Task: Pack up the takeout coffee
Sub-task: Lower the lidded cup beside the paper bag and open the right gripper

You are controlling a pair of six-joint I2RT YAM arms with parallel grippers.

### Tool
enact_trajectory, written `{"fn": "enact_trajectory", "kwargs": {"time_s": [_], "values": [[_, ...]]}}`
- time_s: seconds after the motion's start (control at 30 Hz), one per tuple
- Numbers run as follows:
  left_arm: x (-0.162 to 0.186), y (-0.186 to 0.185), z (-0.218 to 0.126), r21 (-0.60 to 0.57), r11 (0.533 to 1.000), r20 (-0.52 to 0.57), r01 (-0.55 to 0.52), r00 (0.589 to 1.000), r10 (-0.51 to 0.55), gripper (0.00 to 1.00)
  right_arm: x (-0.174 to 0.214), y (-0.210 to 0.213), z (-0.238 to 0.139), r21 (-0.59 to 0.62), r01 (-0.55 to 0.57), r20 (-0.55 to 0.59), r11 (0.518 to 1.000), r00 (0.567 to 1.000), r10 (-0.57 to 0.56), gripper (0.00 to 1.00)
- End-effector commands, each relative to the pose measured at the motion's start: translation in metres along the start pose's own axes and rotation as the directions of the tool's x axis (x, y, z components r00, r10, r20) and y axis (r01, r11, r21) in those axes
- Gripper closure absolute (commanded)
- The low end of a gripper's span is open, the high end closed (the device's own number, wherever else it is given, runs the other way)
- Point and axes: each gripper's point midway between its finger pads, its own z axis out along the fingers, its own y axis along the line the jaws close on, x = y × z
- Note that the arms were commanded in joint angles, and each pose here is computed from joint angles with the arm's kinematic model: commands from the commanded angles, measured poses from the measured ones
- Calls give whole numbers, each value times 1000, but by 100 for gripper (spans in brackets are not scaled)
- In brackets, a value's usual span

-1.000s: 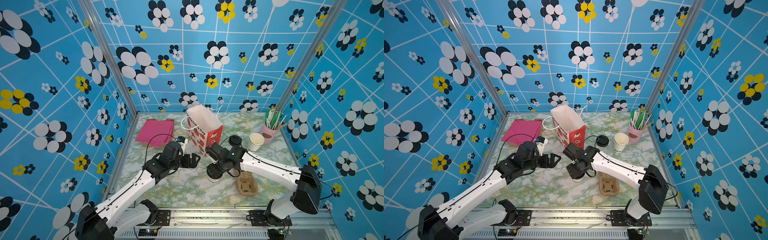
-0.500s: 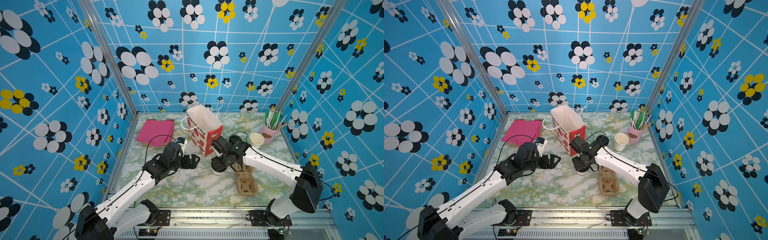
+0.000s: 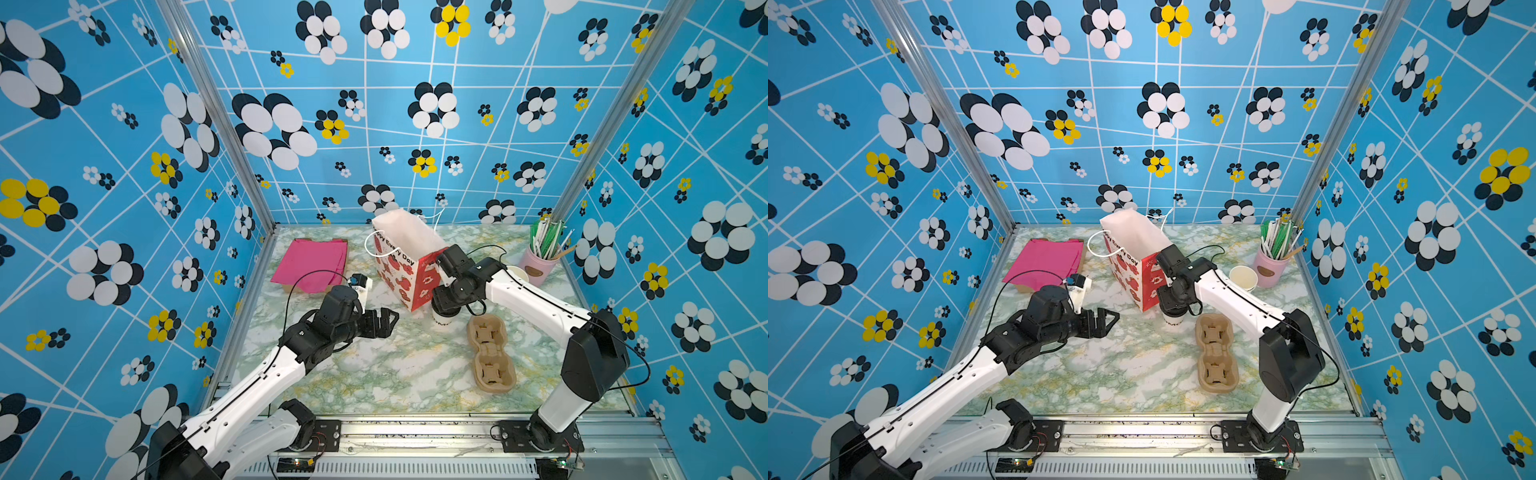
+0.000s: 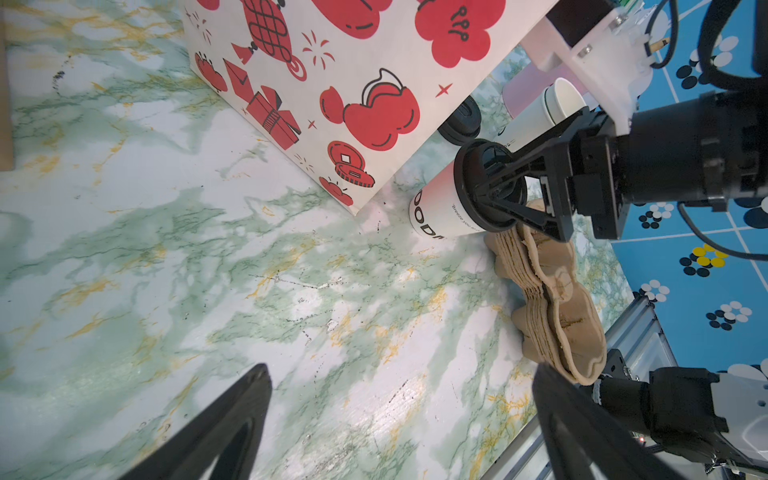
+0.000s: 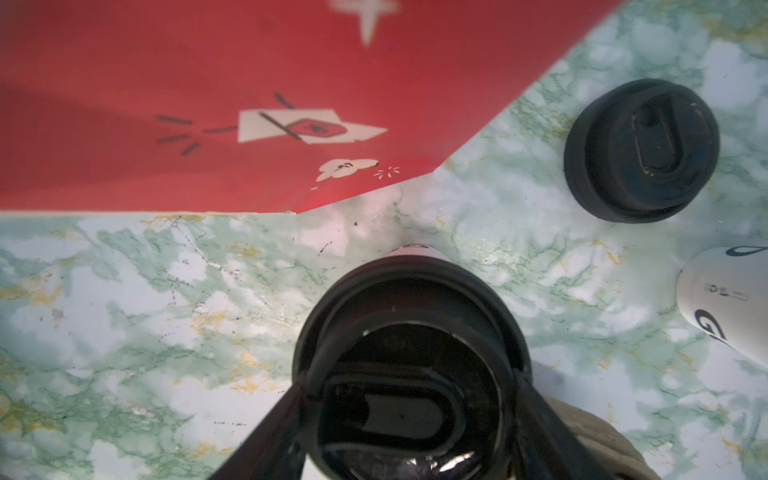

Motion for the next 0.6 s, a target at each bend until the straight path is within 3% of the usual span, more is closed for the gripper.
{"fn": "enact_trajectory", "kwargs": {"time_s": [0.0,0.57], "values": [[8,10,-2,-29,999,-21,15,1000,-15,1,-9,-11,0,12,-11,6,1000,1000,11,37],[8,10,-1,-26,999,-21,18,1000,-19,1,-7,-19,2,-2,-52,-15,999,999,52,29]]}}
